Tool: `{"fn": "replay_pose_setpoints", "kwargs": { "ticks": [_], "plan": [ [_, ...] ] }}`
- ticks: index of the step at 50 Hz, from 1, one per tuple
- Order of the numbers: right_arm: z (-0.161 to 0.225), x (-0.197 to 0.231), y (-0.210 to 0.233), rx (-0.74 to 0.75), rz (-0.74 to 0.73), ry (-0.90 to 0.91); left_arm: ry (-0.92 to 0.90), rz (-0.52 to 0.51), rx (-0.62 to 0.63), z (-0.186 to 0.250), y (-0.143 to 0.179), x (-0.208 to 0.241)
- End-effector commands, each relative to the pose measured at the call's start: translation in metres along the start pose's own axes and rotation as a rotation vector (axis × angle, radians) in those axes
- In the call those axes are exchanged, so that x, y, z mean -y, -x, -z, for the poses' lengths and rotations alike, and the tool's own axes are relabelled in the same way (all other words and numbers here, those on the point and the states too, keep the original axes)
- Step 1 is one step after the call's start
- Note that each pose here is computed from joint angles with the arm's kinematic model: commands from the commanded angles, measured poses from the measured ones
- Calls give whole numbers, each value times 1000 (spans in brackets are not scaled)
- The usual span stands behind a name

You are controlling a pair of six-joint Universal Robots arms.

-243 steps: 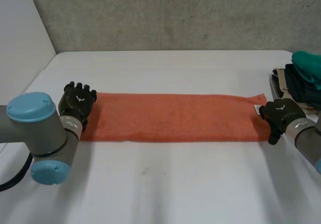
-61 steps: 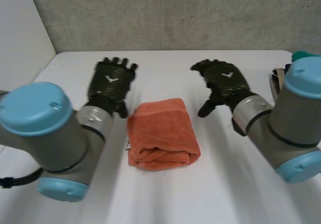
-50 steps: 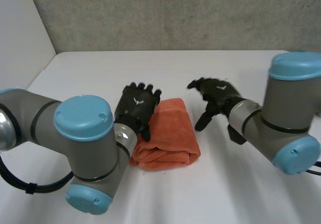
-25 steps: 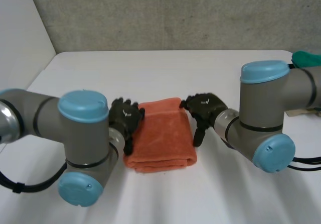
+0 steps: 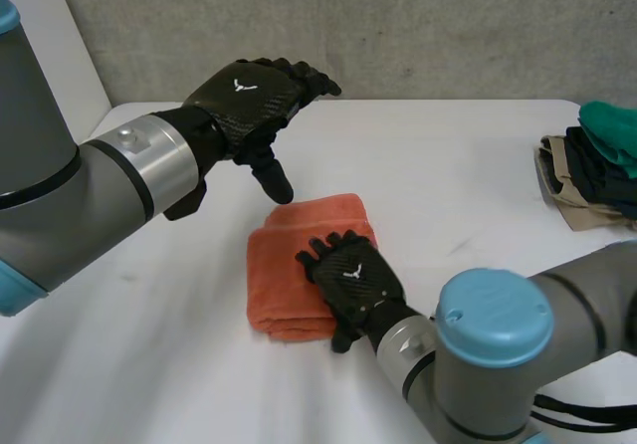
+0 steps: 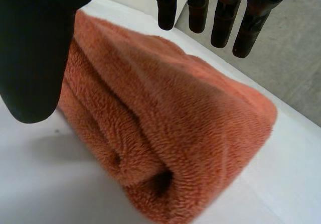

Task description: Fold the laundry.

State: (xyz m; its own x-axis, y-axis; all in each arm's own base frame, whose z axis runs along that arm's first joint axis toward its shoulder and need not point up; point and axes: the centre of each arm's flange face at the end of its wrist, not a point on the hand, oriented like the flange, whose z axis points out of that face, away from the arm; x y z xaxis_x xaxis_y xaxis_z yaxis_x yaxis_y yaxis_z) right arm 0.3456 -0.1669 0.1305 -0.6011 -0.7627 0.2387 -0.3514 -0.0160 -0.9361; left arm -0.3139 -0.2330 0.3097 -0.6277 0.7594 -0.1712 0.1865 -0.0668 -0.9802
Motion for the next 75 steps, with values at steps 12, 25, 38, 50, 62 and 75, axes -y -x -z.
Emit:
{"fn": "replay_pose_setpoints", "kwargs": {
  "ticks": [12, 25, 38, 50, 62, 75],
  "plan": [
    [-49, -23, -2, -76, 149, -62, 5, 4, -57, 0, -10, -4],
    [-59, -9, -6, -83, 151, -118, 5, 2, -59, -1, -10, -5],
    [-81, 2, -15, -91, 171, -159, 5, 4, -57, -1, -10, -5],
    [-73, -5, -115, -231, 156, -20, 3, 5, -52, 1, -9, -4],
    [-43, -27, -158, -186, 182, 64, 5, 7, -48, 0, -7, -5],
    [-21, -33, -152, -191, 127, 172, 12, 8, -51, 1, -8, -7]
  ]
}}
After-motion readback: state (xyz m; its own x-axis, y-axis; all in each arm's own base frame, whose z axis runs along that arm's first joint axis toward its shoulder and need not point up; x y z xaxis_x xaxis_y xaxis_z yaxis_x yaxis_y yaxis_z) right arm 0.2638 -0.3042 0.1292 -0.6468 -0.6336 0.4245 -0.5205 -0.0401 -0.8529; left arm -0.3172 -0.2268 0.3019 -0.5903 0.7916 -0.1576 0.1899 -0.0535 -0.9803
